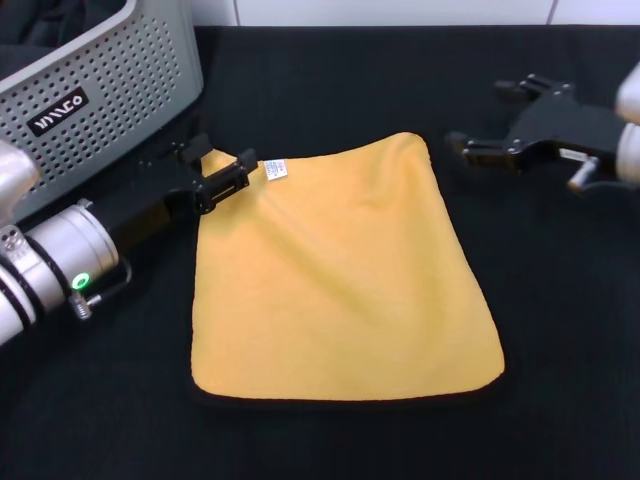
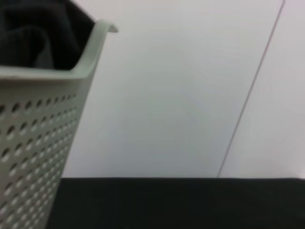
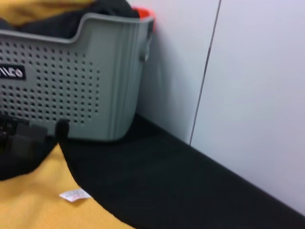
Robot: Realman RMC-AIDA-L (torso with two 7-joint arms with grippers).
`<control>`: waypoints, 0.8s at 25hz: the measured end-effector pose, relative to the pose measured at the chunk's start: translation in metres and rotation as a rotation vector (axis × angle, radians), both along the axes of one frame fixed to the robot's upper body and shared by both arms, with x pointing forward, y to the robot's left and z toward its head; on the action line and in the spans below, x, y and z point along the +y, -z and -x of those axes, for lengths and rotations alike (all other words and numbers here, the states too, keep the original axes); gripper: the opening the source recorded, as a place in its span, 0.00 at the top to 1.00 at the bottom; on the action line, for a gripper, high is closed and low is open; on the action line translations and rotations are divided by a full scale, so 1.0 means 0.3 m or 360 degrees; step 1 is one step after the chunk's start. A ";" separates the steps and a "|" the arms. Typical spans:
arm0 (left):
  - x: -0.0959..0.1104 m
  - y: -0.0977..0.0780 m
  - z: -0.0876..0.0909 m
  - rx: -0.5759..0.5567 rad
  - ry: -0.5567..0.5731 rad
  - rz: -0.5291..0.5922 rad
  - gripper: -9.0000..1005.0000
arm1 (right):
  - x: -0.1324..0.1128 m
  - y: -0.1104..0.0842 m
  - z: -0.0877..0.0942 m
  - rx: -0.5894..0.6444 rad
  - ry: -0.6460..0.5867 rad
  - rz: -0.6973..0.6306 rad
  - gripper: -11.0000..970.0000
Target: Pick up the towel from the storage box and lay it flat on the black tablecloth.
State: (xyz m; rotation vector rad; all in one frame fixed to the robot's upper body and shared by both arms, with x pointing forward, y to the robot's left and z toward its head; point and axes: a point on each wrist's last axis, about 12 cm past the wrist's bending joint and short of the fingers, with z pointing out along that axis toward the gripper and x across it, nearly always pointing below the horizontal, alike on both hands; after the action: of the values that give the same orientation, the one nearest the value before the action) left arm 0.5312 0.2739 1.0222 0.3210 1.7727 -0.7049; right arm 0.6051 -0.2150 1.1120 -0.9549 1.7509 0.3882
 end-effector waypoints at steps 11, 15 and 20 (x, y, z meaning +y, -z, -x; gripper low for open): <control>-0.029 -0.084 0.122 -0.0070 0.0627 0.0264 0.24 | -0.087 -0.080 0.245 -0.0066 -0.0581 -0.0163 0.09; -0.051 -0.163 0.147 -0.0131 0.0988 0.0321 0.28 | -0.123 -0.133 0.339 -0.0024 -0.0937 -0.0322 0.09; -0.061 -0.252 0.163 -0.0221 0.1294 0.0328 0.31 | -0.190 -0.188 0.421 -0.0036 -0.1180 -0.0465 0.09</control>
State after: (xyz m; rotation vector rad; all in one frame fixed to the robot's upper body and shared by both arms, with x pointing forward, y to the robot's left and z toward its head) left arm 0.4824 0.2556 1.0978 0.9476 1.3892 -1.3843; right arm 0.4787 -0.2720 1.1685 -1.3575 1.2185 1.0670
